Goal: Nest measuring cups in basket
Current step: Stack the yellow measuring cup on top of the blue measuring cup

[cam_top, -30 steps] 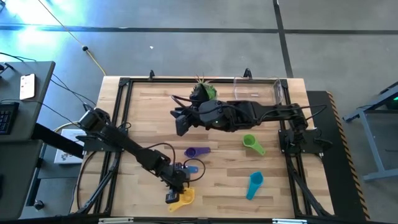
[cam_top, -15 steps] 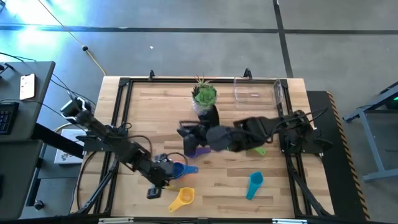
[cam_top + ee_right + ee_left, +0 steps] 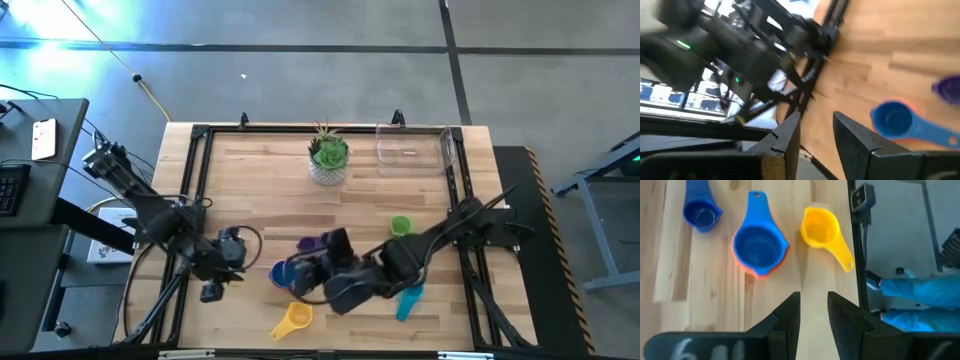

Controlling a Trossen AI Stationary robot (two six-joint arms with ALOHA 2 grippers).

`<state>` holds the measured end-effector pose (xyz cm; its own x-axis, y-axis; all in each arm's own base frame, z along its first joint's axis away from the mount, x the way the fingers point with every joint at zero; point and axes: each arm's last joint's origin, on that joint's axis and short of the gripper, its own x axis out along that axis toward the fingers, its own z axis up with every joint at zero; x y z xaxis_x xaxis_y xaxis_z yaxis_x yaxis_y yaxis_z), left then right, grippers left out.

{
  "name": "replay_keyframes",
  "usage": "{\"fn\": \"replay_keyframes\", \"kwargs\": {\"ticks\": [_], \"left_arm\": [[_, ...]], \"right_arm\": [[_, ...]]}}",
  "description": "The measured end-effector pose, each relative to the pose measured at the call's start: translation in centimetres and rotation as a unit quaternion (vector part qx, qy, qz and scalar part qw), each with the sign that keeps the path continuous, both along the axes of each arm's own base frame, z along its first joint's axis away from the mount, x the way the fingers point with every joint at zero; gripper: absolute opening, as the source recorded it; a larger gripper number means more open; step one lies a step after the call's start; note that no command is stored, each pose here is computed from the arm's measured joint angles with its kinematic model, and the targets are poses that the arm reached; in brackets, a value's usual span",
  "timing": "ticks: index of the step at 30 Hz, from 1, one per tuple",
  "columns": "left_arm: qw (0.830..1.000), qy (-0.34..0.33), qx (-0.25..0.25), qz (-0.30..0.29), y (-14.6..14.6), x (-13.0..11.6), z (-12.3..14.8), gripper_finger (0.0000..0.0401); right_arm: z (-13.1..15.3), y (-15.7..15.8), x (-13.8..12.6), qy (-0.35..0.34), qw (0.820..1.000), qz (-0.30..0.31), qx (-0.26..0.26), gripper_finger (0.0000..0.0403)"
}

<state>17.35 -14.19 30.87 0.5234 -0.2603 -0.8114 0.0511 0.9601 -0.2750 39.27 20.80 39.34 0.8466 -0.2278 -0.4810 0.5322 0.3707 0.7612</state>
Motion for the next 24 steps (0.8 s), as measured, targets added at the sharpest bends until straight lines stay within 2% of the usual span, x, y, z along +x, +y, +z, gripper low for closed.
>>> {"fn": "replay_keyframes", "kwargs": {"ticks": [7,13,24], "left_arm": [[1.0,-0.014,-0.011,0.01,1.2,-2.5,1.5,0.009],[0.999,-0.026,-0.014,0.026,2.0,-3.8,2.2,0.009],[0.999,-0.032,-0.02,0.028,2.2,-4.2,2.5,0.009]], "right_arm": [[-4.5,2.0,1.7,0.051,0.997,-0.007,0.06,0.0108],[-8.7,3.5,3.2,0.11,0.987,-0.003,0.113,0.0108],[-13.8,6.0,3.8,0.177,0.969,-0.005,0.17,0.0108]]}}
